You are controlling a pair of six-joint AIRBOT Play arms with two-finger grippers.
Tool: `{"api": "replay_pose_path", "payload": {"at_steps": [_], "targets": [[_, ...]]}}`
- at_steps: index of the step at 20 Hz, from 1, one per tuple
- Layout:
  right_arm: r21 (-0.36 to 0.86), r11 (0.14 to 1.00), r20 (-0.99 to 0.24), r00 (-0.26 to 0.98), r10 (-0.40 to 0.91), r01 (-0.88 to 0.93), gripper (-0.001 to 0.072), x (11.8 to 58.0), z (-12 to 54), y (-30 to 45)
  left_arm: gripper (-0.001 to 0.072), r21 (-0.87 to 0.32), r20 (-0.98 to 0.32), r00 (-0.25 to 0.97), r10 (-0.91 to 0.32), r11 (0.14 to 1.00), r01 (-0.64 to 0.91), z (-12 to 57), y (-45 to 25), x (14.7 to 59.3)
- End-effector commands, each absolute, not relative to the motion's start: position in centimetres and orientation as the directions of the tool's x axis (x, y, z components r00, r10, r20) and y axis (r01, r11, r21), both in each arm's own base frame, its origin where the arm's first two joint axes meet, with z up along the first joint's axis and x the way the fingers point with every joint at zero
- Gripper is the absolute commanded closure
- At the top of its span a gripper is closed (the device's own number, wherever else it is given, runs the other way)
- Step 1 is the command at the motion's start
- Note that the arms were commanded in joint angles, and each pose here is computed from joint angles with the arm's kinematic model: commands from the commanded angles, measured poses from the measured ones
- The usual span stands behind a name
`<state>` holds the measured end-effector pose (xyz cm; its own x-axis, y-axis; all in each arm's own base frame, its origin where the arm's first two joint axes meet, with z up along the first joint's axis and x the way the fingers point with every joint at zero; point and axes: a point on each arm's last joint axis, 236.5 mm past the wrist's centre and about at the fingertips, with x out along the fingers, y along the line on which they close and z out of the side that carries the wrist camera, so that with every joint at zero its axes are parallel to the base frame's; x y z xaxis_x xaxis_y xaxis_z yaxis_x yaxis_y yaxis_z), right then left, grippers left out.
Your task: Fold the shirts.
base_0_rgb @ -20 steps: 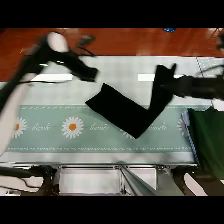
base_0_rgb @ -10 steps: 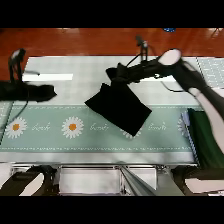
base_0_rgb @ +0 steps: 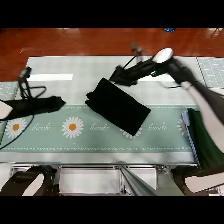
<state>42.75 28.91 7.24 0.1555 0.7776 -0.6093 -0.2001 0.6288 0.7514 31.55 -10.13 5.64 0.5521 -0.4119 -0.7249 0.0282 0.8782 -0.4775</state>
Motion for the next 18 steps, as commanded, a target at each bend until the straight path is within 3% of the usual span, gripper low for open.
{"api": "replay_pose_path", "payload": {"at_steps": [1,2,4,6,9,12,18], "targets": [[0.541,0.824,-0.788,0.24,0.567,-0.167,0.0302,40.6,10.9,16.8,0.0682,-0.475,-0.662,0.654,-0.365,0.88,0.01,10.0,-7.4,33.2],[0.394,0.914,-0.863,0.303,0.405,-0.1,0.0302,39.5,11.2,11.8,0.0682,-0.474,-0.649,0.676,-0.348,0.881,-0.002,10.7,-6.6,33.3],[0.169,0.98,-0.914,0.39,0.115,0.108,0.0302,36.5,10.8,3.8,0.0682,-0.473,-0.65,0.678,-0.343,0.881,-0.008,10.7,-6.3,33.1],[0.153,0.953,-0.894,0.447,0.021,0.261,0.0302,33.5,8.4,1.2,0.0682,-0.476,-0.661,0.661,-0.355,0.88,-0.003,9.6,-7.0,32.9],[0.319,0.87,-0.875,0.47,0.117,0.377,0.0301,30.6,1.7,3.5,0.0682,-0.481,-0.695,0.608,-0.383,0.877,0.003,6.7,-8.5,31.7],[0.518,0.743,-0.83,0.458,0.317,0.424,0.0298,29.5,-3.8,8.2,0.0682,-0.485,-0.734,0.545,-0.406,0.875,-0.001,3.8,-9.6,30.0],[0.661,0.604,-0.75,0.348,0.563,0.445,0.0295,29.9,-8.4,14.1,0.0682,-0.485,-0.767,0.471,-0.436,0.874,0.018,0.7,-11.5,27.9]]}}
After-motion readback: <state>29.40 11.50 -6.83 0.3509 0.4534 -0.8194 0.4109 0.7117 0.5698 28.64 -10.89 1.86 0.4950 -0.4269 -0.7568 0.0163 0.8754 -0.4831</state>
